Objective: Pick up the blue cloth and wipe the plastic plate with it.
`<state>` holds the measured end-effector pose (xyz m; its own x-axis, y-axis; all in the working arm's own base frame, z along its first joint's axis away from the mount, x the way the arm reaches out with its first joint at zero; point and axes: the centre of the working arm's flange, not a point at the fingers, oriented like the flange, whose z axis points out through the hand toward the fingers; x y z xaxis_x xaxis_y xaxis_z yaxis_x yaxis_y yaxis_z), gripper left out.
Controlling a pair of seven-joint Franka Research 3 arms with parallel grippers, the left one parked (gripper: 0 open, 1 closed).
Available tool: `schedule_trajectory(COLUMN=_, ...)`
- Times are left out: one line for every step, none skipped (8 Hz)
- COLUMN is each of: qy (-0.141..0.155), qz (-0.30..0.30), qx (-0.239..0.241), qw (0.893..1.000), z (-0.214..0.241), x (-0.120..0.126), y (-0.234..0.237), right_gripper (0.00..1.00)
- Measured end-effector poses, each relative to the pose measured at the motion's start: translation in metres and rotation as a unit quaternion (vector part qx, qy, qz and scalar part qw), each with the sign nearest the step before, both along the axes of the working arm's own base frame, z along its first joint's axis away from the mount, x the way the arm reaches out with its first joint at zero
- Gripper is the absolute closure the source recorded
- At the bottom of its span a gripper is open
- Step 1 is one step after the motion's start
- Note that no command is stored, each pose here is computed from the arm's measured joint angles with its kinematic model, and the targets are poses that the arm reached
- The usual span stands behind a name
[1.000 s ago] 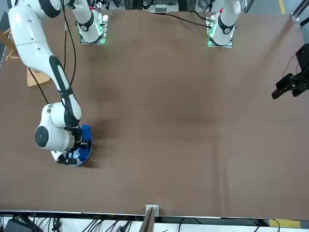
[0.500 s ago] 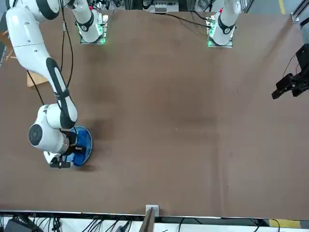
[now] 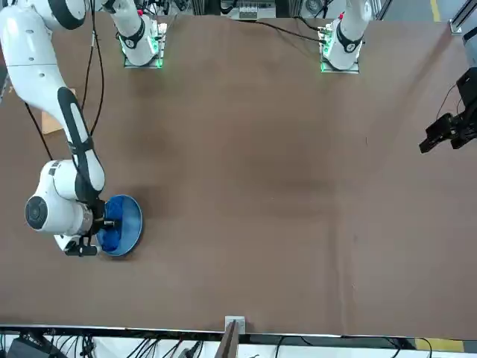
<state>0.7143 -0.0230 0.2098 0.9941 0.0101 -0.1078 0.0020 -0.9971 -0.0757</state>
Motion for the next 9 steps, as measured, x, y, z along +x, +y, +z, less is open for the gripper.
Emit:
schedule_trajectory(qy=0.008, qz=0.0, qx=0.002, qw=1.0, z=0.016, x=-0.002, y=0.004, right_gripper=0.77)
schedule_trajectory(qy=0.009, qz=0.0, qx=0.004, qw=1.0, z=0.033, x=-0.002, y=0.007, right_gripper=0.77)
schedule_trajectory(qy=0.005, qz=0.001, qx=0.004, qw=1.0, z=0.051, x=-0.002, y=0.009, right_gripper=0.77)
schedule_trajectory(qy=-0.001, qz=0.005, qx=0.002, qw=1.0, z=0.067, x=-0.002, y=0.014, right_gripper=0.77)
schedule_trajectory(qy=-0.004, qz=0.01, qx=0.0, qw=1.0, z=0.081, x=-0.002, y=0.021, right_gripper=0.77)
schedule_trajectory(qy=-0.008, qz=0.016, qx=-0.001, qw=1.0, z=0.092, x=-0.003, y=0.027, right_gripper=0.77)
schedule_trajectory(qy=-0.012, qz=0.019, qx=-0.003, qw=1.0, z=0.105, x=-0.003, y=0.032, right_gripper=0.77)
schedule_trajectory(qy=-0.011, qz=0.022, qx=-0.006, qw=1.0, z=0.122, x=-0.006, y=0.035, right_gripper=0.77)
schedule_trajectory(qy=-0.007, qz=0.024, qx=-0.011, qw=1.0, z=0.144, x=-0.01, y=0.037, right_gripper=0.77)
